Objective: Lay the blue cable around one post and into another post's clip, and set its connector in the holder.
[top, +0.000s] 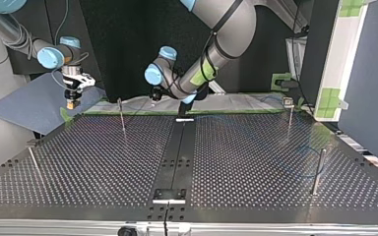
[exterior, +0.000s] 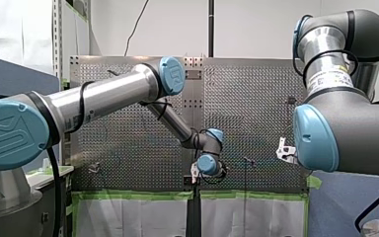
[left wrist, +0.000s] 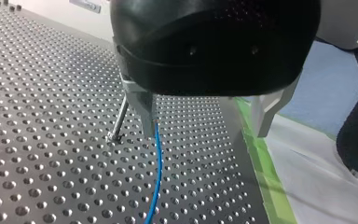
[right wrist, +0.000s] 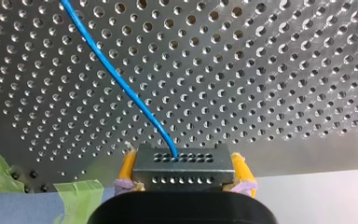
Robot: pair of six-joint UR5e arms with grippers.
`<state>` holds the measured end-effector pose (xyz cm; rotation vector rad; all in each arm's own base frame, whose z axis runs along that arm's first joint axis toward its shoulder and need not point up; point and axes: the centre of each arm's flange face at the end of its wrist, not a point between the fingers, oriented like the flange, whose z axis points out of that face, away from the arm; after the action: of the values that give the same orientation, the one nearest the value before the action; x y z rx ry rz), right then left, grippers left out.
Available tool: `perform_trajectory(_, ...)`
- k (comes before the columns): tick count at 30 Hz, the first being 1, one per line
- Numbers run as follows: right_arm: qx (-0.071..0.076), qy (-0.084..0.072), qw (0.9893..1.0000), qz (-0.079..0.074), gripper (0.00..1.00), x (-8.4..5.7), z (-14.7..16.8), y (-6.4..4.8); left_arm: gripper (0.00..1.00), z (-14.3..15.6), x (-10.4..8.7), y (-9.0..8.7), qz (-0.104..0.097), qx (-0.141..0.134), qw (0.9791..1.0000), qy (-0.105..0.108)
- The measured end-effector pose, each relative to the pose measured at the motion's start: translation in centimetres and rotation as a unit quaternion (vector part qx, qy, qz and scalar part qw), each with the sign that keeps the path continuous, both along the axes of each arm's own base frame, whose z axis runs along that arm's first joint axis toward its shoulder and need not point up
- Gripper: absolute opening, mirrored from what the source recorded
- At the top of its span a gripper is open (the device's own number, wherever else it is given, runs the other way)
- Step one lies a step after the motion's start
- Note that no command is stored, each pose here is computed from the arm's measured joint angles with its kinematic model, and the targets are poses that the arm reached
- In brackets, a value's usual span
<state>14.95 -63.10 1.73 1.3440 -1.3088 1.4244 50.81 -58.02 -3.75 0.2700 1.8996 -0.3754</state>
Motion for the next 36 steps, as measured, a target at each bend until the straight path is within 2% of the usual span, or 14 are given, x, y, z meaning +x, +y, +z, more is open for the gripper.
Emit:
perform_trajectory(9,0.000,0.001,0.9999,0.011,0.25,0.5,0.0,0.1,1.00,1.4,-1.0,-0.9,-0.017,0.016,0.9997,-0.001)
perform_trajectory(13,0.000,0.001,0.9999,0.013,0.25,0.6,0.0,0.1,1.00,2.4,-2.5,-1.8,-0.033,0.037,0.9988,0.002)
perform_trajectory(18,0.000,0.000,0.9999,0.014,0.25,0.6,0.0,0.1,1.00,2.6,-3.9,-2.0,-0.042,0.051,0.9978,0.009)
perform_trajectory(23,0.000,0.000,0.9999,0.015,0.25,0.8,0.0,0.2,1.00,4.2,-4.2,-1.5,-0.052,0.035,0.9980,0.004)
perform_trajectory(27,0.000,0.000,0.9999,0.017,0.25,1.0,0.0,0.2,1.00,4.0,-4.7,-1.3,-0.066,0.029,0.9974,-0.001)
perform_trajectory(31,0.000,-0.001,0.9998,0.018,0.25,1.1,0.0,0.3,1.00,4.5,-5.1,-2.6,-0.089,0.017,0.9957,-0.020)
perform_trajectory(36,-0.001,-0.002,0.9998,0.018,0.25,1.1,0.0,0.2,1.00,5.4,-5.4,-3.9,-0.100,0.002,0.9946,-0.029)
